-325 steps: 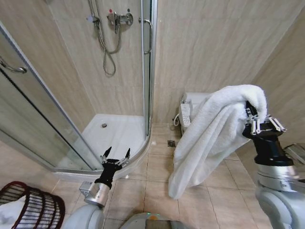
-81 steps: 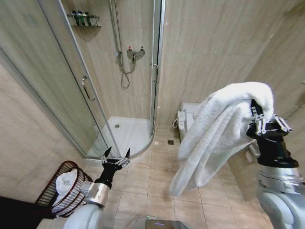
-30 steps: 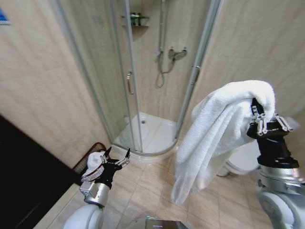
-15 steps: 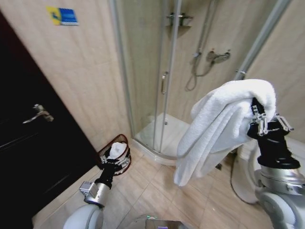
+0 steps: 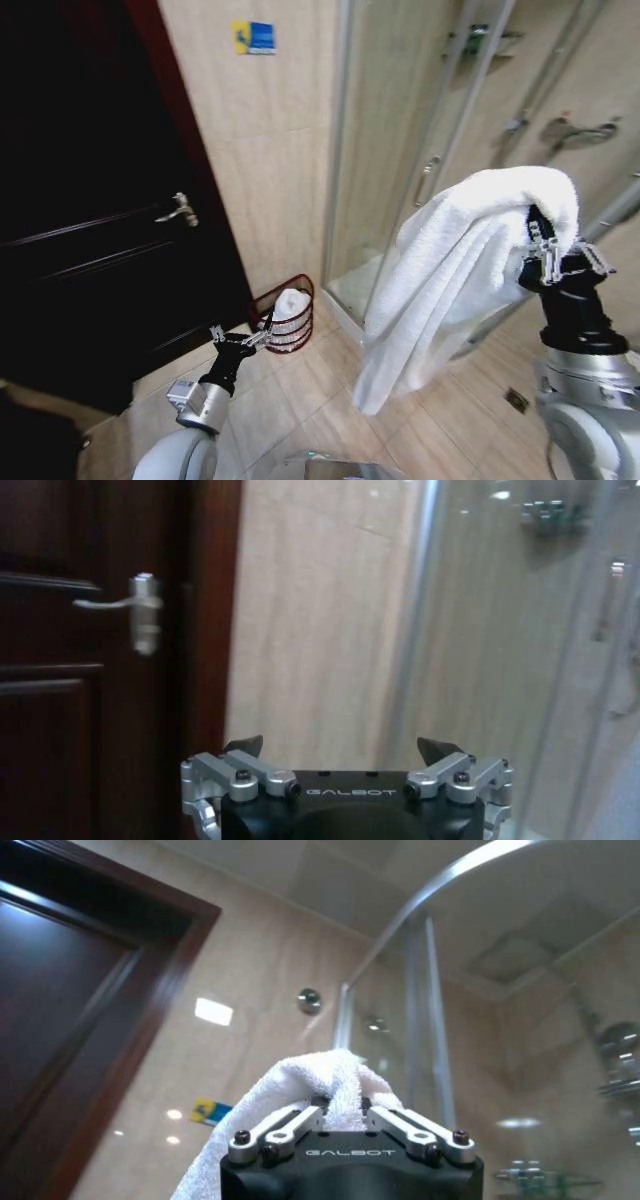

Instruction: Discard the used towel into the hamper.

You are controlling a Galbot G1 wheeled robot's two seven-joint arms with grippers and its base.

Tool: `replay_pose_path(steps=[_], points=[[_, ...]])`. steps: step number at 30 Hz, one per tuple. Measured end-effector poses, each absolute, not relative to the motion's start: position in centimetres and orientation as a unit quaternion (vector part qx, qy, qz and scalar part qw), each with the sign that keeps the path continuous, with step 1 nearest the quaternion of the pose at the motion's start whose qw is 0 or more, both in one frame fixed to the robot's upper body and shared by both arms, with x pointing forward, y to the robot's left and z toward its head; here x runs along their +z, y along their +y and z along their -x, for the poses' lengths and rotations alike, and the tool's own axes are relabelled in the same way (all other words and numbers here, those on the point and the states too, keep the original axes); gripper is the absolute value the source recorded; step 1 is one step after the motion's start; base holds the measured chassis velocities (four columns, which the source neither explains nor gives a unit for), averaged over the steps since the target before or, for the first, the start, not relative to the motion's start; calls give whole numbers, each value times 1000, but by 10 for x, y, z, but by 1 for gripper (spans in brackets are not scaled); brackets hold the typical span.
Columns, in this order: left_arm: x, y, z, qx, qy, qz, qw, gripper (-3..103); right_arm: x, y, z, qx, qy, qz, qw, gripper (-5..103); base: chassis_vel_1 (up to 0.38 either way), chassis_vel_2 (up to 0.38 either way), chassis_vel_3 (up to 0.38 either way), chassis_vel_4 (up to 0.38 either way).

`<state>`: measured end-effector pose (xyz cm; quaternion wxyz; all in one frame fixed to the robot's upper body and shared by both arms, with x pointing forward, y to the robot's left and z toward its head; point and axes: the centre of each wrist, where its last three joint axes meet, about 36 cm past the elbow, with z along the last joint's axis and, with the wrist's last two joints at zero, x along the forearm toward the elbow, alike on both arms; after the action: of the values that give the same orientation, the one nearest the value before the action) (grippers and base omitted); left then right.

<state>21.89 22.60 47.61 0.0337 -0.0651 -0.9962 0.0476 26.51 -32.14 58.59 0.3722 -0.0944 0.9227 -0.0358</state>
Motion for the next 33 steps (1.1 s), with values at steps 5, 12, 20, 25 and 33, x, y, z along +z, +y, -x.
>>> replay_pose_path(steps=[5, 12, 20, 25, 33], points=[[476, 226, -219, 48, -996, 65, 34, 100, 586, -321, -265, -36, 923, 95, 372, 8, 120, 124, 138, 126], [476, 226, -219, 48, -996, 65, 34, 100, 586, -321, -265, -34, 922, 97, 374, 8, 132, 126, 114, 128], [476, 226, -219, 48, -996, 65, 34, 100, 585, -321, -265, -35, 920, 102, 377, 8, 123, 125, 134, 122], [476, 226, -219, 48, -996, 65, 34, 100, 584, -321, -265, -35, 919, 103, 379, 8, 106, 106, 114, 130], [476, 226, -219, 48, -996, 65, 34, 100, 584, -320, -265, -34, 918, 104, 382, 8, 44, 46, 59, 50]])
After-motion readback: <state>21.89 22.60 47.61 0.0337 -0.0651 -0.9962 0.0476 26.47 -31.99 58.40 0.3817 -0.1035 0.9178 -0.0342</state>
